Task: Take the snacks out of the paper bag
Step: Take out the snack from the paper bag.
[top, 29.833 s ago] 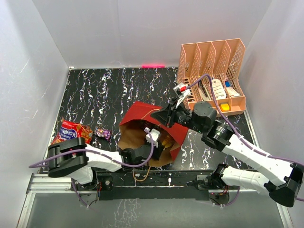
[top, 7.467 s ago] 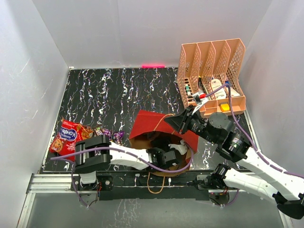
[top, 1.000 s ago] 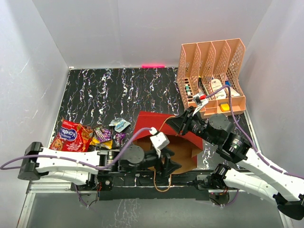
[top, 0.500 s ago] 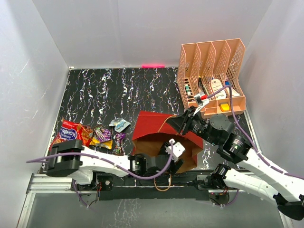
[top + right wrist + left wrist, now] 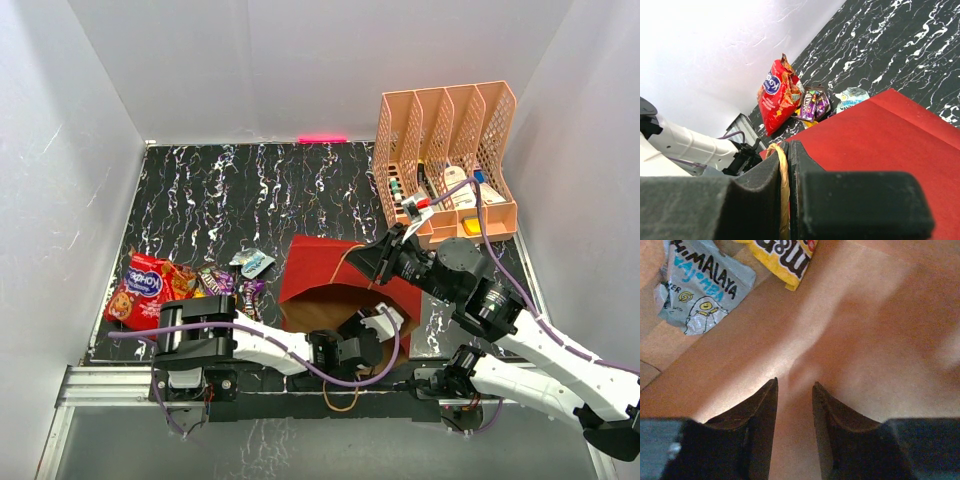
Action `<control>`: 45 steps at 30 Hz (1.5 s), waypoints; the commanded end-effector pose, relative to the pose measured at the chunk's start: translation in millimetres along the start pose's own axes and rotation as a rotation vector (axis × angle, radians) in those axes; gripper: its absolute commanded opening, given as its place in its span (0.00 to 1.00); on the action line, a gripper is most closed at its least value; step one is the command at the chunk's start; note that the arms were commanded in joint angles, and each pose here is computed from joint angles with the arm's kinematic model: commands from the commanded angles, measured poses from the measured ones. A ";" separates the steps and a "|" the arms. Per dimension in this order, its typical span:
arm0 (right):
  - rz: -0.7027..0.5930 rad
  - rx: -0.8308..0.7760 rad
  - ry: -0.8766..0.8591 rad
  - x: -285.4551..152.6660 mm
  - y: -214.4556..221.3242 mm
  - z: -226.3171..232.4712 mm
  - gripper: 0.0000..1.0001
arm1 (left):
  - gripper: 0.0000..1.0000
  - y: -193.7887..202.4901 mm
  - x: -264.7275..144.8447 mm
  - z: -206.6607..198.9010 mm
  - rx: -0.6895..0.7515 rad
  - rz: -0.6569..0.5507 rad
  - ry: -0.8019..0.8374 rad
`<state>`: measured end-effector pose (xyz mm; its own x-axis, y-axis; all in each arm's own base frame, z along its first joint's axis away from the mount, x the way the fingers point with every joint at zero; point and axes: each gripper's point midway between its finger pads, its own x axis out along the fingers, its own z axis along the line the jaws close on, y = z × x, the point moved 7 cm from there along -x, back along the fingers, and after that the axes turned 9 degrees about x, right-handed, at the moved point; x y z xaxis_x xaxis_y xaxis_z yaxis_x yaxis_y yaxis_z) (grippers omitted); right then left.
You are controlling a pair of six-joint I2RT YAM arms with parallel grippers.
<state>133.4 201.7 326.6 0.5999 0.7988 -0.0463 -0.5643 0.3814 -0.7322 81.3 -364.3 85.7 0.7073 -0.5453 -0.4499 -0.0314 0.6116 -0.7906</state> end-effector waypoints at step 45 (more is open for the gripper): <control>-0.028 0.048 -0.137 -3.8 -13.8 26.9 0.07 | 0.58 -58.7 147.8 38.9 -0.286 -0.308 -0.392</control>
<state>126.5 206.7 330.8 0.5450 0.8380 -0.0282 -0.6096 0.3729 -0.6995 197.5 -457.3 69.9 0.8949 -0.4404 -0.0727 0.0617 0.2833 -0.9570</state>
